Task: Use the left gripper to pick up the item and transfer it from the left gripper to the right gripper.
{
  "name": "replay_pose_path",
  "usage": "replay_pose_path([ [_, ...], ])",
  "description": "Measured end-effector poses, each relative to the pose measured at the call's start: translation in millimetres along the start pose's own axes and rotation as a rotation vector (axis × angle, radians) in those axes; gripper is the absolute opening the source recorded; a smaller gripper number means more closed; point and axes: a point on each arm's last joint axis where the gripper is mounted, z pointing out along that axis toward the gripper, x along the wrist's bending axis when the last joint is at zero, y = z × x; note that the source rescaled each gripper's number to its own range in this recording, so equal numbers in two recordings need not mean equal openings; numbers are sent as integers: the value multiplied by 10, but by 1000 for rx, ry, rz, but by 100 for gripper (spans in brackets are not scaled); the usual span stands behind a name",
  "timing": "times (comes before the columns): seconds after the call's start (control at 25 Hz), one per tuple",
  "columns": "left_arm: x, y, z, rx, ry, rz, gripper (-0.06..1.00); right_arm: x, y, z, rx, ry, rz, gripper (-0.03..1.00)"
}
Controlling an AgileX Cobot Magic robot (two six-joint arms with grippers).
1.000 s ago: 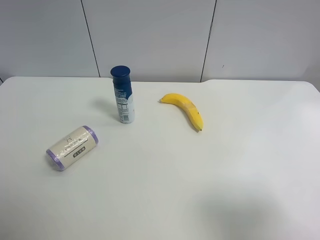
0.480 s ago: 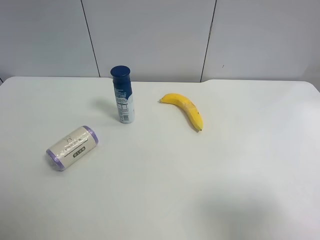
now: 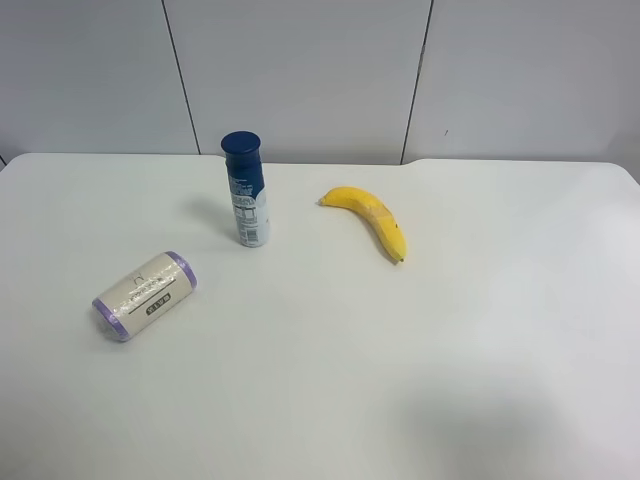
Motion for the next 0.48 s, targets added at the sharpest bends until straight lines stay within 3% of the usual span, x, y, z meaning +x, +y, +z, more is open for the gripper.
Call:
replay_pose_path([
  [0.24, -5, 231, 90, 94, -2, 64, 100, 0, 0, 0, 0, 0, 0, 100],
  [0.48, -24, 617, 464, 298, -41, 195, 100, 0, 0, 0, 0, 0, 0, 100],
])
